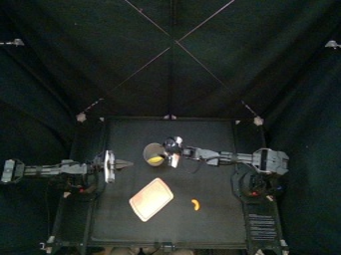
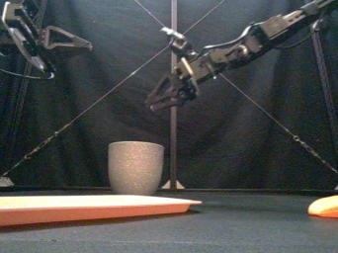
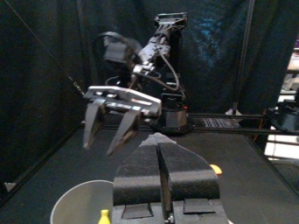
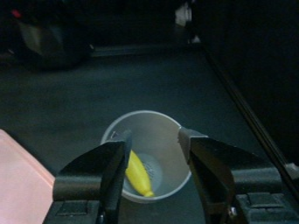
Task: Pick the banana then place it in the grey bowl
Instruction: Drop banana in the grey bowl and return to neutral
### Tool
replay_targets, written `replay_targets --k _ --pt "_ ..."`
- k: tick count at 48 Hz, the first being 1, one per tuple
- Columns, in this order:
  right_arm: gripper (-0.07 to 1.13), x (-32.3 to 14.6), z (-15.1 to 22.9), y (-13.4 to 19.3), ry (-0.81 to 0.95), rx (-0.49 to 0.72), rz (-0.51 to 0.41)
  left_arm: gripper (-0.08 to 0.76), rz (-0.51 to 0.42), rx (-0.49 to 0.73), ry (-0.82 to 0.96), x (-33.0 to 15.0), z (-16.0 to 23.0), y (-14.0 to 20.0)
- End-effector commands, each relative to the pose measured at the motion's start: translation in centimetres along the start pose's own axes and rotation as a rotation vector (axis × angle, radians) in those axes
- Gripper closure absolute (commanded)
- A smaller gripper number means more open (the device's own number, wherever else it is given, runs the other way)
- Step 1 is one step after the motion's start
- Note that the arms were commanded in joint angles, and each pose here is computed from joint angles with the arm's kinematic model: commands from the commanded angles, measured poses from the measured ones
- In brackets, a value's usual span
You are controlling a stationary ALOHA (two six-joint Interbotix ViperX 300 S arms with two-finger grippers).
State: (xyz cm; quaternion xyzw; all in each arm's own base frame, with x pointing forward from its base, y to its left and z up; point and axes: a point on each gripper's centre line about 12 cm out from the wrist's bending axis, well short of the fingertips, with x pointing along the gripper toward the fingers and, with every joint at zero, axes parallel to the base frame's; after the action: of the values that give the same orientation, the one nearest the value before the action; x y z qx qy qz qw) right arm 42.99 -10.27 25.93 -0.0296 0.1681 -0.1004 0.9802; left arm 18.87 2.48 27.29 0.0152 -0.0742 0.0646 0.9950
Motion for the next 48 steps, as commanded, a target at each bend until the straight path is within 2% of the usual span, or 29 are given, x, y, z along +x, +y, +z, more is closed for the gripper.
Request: replay_targets --k 1,9,18,28,40,48 --pt "0.22 -4.6 2.0 1.7 -0.140 0.046 0.034 0.683 0.001 0.002 -0.017 0.2 0.5 0.0" --pt "0.22 -9.7 1.2 2.4 -0.247 0.180 0.040 0.683 0.001 0.003 -0.018 0.2 0.5 0.0" --pt "0.22 -13.6 -0.3 2.5 -0.340 0.261 0.034 0.683 0.005 0.020 -0.023 0.2 0.6 0.2" --pt "0.22 -16.1 -0.7 2.6 -0.422 0.256 0.043 0.683 0.004 0.053 -0.019 0.2 0.5 0.3" --pt "0.22 -15.8 -1.4 2.8 -0.400 0.239 0.043 0.683 0.010 0.054 -0.023 0.2 0.7 0.4" --pt "0.22 -15.7 -1.4 3.0 -0.403 0.186 0.058 0.683 0.013 0.051 -0.020 0.2 0.6 0.4"
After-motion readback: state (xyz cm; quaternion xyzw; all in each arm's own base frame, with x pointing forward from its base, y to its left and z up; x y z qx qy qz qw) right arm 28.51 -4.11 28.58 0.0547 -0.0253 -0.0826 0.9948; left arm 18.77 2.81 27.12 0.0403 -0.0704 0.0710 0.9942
